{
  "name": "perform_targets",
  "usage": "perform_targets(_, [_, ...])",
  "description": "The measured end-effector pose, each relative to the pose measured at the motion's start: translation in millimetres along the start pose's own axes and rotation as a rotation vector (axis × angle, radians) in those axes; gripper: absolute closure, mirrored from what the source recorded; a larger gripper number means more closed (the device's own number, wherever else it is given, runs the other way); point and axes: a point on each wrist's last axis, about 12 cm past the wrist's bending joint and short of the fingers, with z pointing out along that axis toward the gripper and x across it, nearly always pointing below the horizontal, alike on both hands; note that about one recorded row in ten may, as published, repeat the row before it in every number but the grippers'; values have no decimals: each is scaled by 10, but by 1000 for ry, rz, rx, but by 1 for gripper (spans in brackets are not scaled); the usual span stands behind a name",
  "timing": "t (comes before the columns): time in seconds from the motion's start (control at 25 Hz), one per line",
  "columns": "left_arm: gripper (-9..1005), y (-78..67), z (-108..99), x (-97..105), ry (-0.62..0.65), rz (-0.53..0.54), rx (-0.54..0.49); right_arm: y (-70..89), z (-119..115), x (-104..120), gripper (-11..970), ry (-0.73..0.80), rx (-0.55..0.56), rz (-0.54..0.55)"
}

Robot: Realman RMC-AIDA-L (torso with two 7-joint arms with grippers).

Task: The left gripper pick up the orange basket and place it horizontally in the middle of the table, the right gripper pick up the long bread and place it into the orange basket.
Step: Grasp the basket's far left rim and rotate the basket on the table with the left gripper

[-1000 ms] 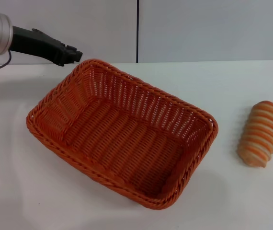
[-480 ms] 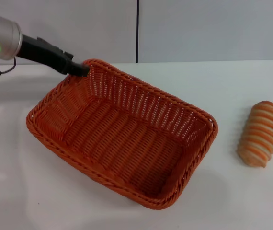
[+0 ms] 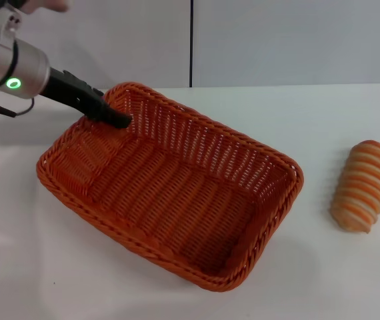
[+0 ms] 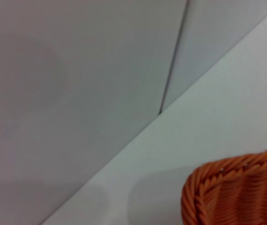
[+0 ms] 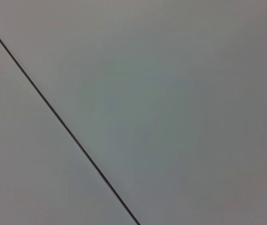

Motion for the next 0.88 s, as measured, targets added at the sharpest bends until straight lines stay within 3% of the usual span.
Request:
perform_targets(0.16, [147,-59,88,-11,35,38,-3,-6,-13,0,254,-1,5,1])
perform_targets(0.52, [202,-50,77,-51,11,40,-44,-8,-18,11,253,2,10,3])
perform_targets(0.88, [561,-60,82,-55,21,52,-42,-17,-21,19,252,3,18,6])
